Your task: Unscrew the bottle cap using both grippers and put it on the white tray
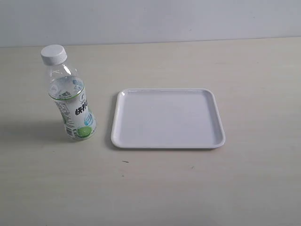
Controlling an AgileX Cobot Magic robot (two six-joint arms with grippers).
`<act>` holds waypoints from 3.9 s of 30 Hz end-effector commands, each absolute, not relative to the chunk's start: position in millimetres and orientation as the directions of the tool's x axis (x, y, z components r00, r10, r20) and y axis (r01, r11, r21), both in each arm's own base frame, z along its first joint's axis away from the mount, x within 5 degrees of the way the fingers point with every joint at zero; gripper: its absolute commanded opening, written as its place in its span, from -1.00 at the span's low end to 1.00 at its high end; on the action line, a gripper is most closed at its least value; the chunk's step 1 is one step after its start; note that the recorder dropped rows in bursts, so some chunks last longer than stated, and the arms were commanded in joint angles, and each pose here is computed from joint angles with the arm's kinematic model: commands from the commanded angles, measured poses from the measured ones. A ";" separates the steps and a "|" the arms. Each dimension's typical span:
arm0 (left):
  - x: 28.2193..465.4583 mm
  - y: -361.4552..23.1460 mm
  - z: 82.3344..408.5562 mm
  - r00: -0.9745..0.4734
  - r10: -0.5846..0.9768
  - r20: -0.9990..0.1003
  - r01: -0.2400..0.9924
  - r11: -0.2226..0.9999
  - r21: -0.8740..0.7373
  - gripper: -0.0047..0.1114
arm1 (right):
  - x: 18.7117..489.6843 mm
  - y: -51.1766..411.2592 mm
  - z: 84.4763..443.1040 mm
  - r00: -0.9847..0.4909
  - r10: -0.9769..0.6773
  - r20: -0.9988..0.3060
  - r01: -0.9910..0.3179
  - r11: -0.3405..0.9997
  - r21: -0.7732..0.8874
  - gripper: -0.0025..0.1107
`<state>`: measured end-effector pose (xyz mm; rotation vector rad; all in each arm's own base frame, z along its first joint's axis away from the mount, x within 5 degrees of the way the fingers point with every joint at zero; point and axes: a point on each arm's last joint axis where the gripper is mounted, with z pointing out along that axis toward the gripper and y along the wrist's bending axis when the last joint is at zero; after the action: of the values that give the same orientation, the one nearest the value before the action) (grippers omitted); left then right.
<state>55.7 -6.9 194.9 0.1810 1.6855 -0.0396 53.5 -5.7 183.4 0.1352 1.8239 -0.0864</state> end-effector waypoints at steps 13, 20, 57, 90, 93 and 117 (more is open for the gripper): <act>55.4 -7.0 194.4 -0.109 0.086 -0.990 0.142 0.987 0.070 -0.92 | 53.4 -6.0 182.9 -0.242 0.041 -0.969 0.142 0.990 0.006 -0.96; 55.7 -9.1 201.4 -0.089 -0.306 -0.948 0.135 0.939 -0.316 -0.92 | 53.4 -6.0 182.9 -0.242 0.041 -0.969 0.142 0.990 0.006 -0.96; 217.3 -50.8 199.2 -0.260 0.099 -0.961 0.349 0.937 0.002 -0.92 | 53.4 -6.0 182.9 -0.242 0.041 -0.969 0.142 0.990 0.006 -0.96; 191.0 -61.0 133.0 -0.357 0.328 -0.875 0.566 0.821 0.077 -0.92 | 53.4 -6.0 182.9 -0.242 0.041 -0.969 0.142 0.990 0.006 -0.96; 191.7 -61.8 129.7 -0.354 0.335 -0.873 0.575 0.815 0.079 -0.92 | 53.4 -6.0 182.9 -0.242 0.041 -0.969 0.142 0.990 0.006 -0.96; 226.8 -72.6 114.6 -0.301 0.351 -0.887 0.630 0.771 0.092 0.89 | 53.4 -6.0 182.9 -0.242 0.041 -0.969 0.142 0.990 0.006 -0.96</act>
<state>218.8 -70.3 112.2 0.7493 1.9695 -0.3276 53.5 -5.7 183.4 0.1352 1.8239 -0.0864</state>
